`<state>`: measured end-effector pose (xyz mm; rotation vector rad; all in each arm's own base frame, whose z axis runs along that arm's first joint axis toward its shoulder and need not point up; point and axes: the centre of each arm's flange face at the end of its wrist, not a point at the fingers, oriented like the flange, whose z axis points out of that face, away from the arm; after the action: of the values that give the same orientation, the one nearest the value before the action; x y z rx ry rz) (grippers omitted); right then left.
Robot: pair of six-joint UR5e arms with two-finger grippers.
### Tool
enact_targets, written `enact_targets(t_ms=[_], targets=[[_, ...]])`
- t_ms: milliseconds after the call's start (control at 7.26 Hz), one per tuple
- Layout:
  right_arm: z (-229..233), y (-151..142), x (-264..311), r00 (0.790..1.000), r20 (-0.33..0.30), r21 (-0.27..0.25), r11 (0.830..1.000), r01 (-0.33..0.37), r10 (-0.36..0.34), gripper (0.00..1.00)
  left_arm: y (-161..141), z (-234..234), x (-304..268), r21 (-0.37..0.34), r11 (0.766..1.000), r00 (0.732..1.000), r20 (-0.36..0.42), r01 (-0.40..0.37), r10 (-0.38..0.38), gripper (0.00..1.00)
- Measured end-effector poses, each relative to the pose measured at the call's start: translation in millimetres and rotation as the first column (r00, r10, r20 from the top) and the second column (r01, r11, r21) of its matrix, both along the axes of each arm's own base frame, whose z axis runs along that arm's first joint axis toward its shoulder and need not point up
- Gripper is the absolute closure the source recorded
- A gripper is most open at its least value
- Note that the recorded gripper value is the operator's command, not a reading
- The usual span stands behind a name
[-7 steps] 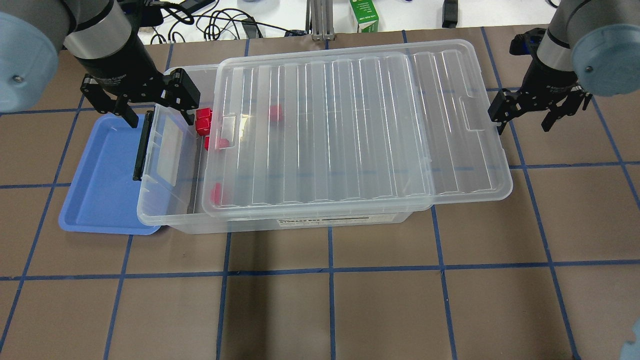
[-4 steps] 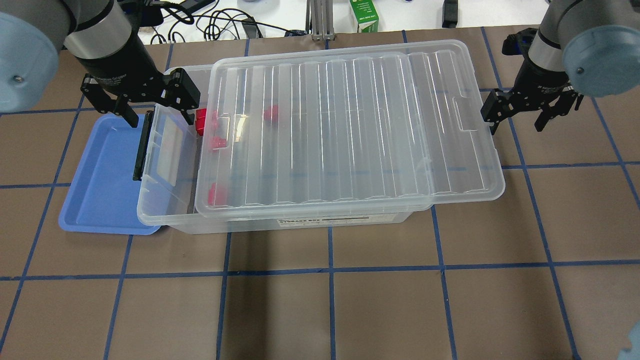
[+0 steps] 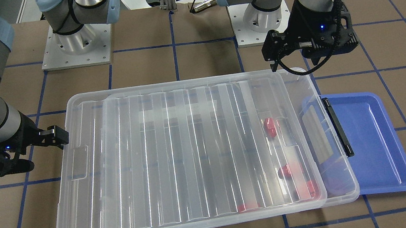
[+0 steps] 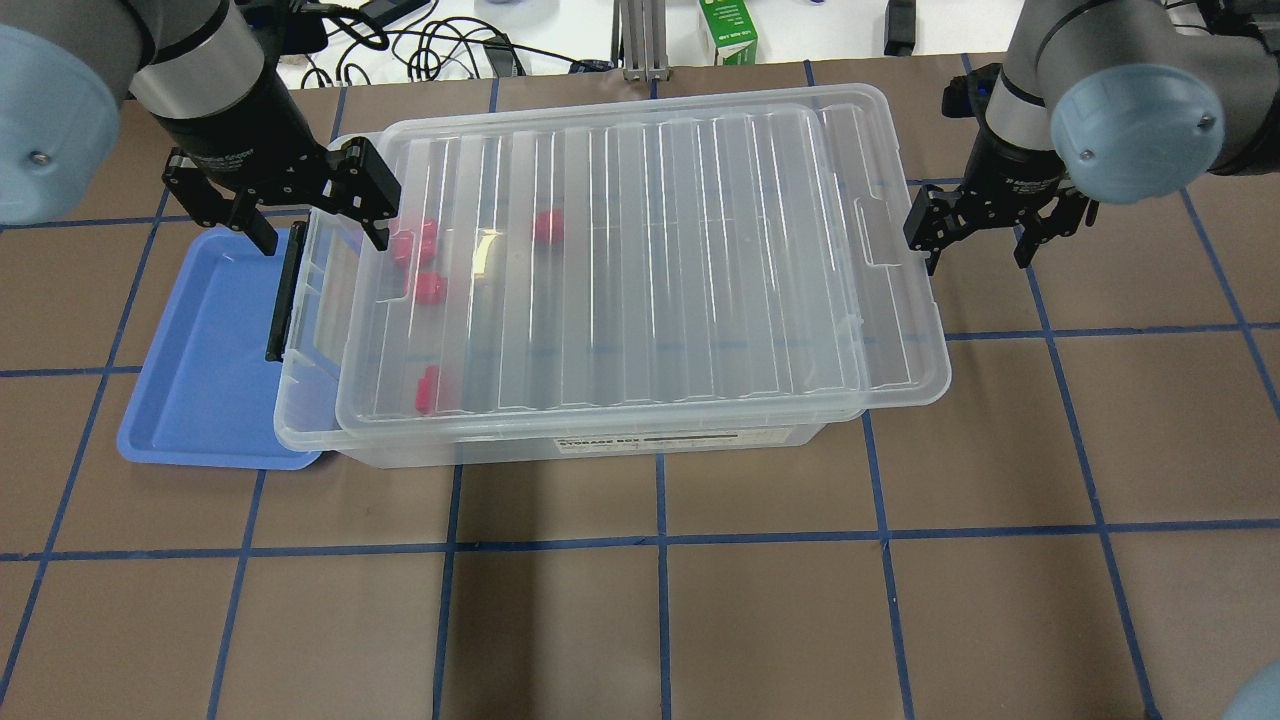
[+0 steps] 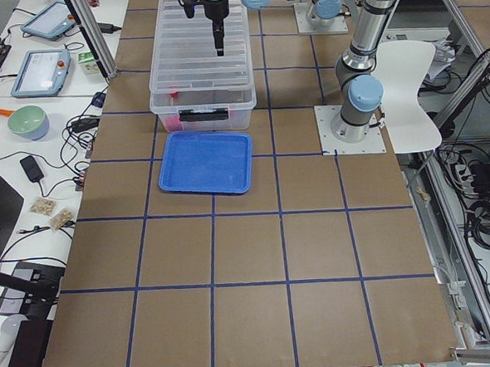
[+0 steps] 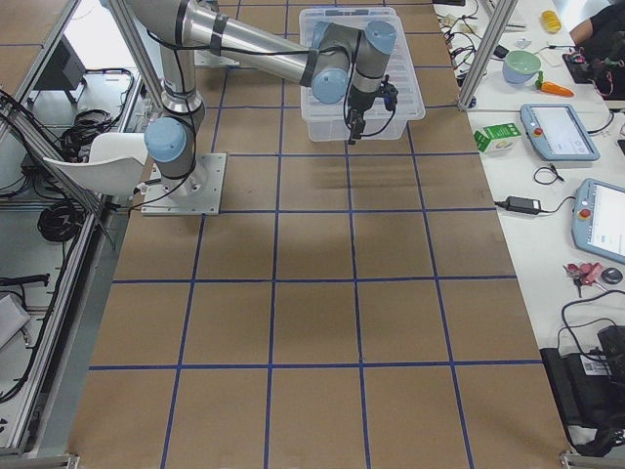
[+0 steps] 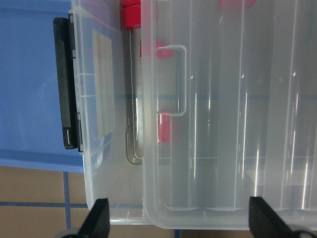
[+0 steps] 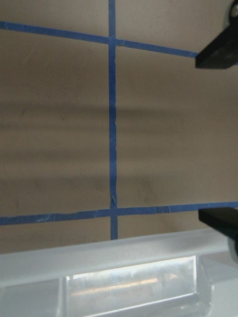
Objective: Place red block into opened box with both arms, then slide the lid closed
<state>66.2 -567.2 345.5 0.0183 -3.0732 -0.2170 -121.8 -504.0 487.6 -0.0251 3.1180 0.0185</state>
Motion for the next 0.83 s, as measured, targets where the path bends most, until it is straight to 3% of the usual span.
enact_targets(t_ms=[826], targets=[[7.3, -1.9, 26.3, 1.000, 0.010, -0.024, 0.999, 0.023, -0.023, 0.00, -0.2, -0.2, 0.1, 0.000, 1.000, 1.000, 0.000, -0.002, 0.002, 0.00]])
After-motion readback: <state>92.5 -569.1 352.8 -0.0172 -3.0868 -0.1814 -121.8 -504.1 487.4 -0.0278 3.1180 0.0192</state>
